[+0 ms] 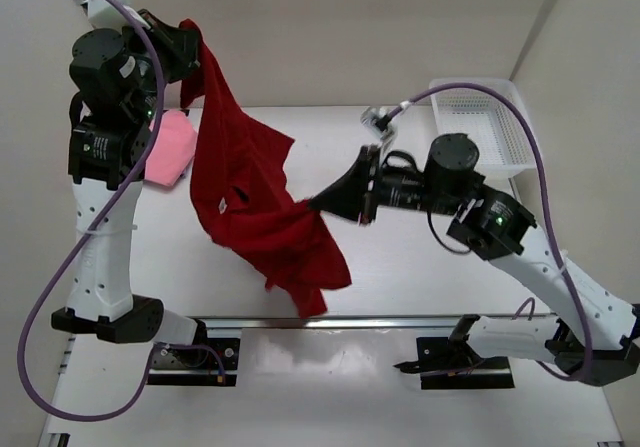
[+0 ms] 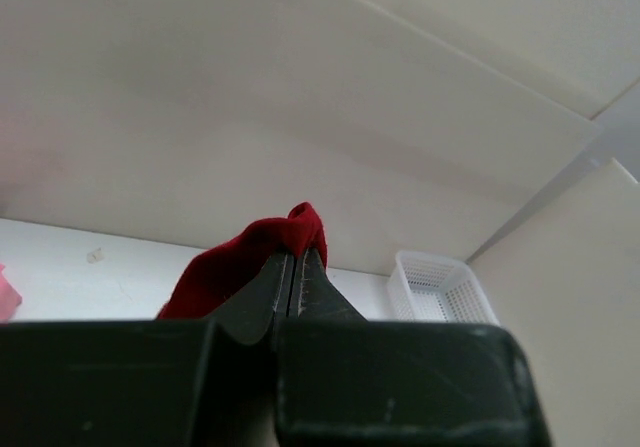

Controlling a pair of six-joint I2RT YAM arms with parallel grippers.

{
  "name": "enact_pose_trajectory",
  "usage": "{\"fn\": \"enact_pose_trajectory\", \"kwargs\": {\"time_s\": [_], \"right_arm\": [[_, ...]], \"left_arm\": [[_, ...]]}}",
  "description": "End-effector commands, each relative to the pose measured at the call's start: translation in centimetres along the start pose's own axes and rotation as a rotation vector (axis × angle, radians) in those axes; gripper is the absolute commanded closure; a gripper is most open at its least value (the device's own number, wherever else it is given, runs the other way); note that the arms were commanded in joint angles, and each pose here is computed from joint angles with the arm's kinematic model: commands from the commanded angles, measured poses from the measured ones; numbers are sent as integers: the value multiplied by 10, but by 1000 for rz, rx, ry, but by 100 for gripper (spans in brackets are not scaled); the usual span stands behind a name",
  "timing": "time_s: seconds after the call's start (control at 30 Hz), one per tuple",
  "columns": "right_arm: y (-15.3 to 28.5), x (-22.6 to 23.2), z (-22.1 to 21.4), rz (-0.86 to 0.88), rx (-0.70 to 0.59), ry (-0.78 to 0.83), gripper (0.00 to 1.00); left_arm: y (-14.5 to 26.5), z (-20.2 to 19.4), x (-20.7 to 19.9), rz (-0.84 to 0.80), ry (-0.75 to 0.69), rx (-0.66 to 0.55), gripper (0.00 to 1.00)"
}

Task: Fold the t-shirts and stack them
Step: Flatten out the tshirt

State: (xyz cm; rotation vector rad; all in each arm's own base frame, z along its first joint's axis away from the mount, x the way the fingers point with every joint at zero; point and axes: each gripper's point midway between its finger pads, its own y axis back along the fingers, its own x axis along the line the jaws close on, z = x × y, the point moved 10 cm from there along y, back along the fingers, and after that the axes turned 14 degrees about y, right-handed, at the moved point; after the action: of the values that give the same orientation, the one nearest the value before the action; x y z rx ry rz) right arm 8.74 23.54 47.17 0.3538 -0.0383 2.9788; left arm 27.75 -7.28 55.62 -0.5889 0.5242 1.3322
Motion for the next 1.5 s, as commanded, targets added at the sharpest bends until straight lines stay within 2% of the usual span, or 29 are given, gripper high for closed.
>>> {"fn": "enact_pose_trajectory", "kwargs": {"time_s": [0.0, 0.03, 0.07, 0.1, 0.13, 0.17, 0.2, 0.27, 0.37, 0.4, 0.43, 0.47, 0.5, 0.57, 0.6, 0.63, 0.67, 0.73, 0.77, 0.8, 0.83, 0.87, 0.9, 0.97, 1.03, 1.07, 1.17, 1.27, 1.47], "right_arm": [[32, -60, -4, -132, -73, -71, 100], [42, -77, -29, -149, -59, -127, 100], [64, -102, -46, -153, -90, -197, 100], [91, -115, -46, -172, -155, -203, 99], [100, -132, -76, -170, -138, -248, 100], [121, -151, -101, -266, -153, -332, 100], [141, -163, -110, -327, -172, -351, 100], [164, -181, -148, -408, -165, -461, 100], [180, -193, -174, -506, -163, -512, 100], [180, -197, -180, -535, -144, -506, 100], [179, -200, -184, -579, -131, -541, 100], [176, -202, -190, -614, -96, -547, 100], [171, -205, -191, -615, -72, -521, 100], [162, -203, -199, -620, -39, -549, 100], [155, -201, -202, -600, -16, -559, 100], [151, -200, -203, -606, -6, -552, 100], [149, -199, -207, -616, 3, -558, 100], [148, -198, -205, -620, 6, -532, 100], [150, -198, -203, -626, 0, -521, 100], [153, -198, -204, -628, 1, -523, 100], [157, -199, -203, -640, -14, -526, 100], [161, -200, -202, -639, -24, -518, 100], [163, -200, -203, -642, -29, -520, 100], [169, -199, -203, -637, -35, -523, 99], [170, -197, -206, -623, -34, -520, 100], [170, -196, -206, -621, -32, -525, 100], [165, -192, -206, -601, -14, -519, 100], [162, -188, -201, -583, -11, -489, 100], [161, -180, -207, -577, -7, -492, 100]], "left_arm": [[9, 17, -9, -38, 0, -88, 100], [5, 16, -9, -41, -2, -82, 100], [2, 15, -12, -43, -17, -81, 100], [-3, 12, -18, -50, -26, -88, 100], [-10, 6, -21, -59, -30, -76, 100], [-20, -1, -20, -46, -37, -63, 100], [-33, -13, -23, -65, -40, -43, 100], [-60, -40, -24, -66, -58, 13, 100], [-100, -109, -17, -64, -84, 175, 100], [-113, -147, -9, -63, -89, 265, 97], [-124, -172, -7, -90, -92, 320, 94], [-134, -211, 1, -85, -111, 411, 85], [-140, -222, 4, -87, -137, 437, 78], [-159, -286, 23, -9, -199, 599, 69], [-164, -277, 15, -18, -197, 583, 56], [-170, -284, 19, 2, -191, 627, 47], [-167, -298, 29, 22, -192, 724, 41], [-156, -298, 42, 89, -176, 784, 41], [-146, -276, 36, 72, -175, 739, 41], [-129, -303, 63, 146, -186, 821, 41], [-102, -302, 79, 148, -156, 794, 39], [-85, -265, 61, 31, -103, 653, 38], [-59, -292, 101, 117, -62, 708, 43], [-16, -268, 121, 103, 29, 586, 50], [28, -292, 177, 240, 122, 641, 58], [47, -299, 197, 263, 164, 665, 58], [72, -322, 225, 334, 196, 731, 52], [75, -339, 231, 315, 270, 790, 45], [62, -366, 223, 279, 277, 837, 48]]}}
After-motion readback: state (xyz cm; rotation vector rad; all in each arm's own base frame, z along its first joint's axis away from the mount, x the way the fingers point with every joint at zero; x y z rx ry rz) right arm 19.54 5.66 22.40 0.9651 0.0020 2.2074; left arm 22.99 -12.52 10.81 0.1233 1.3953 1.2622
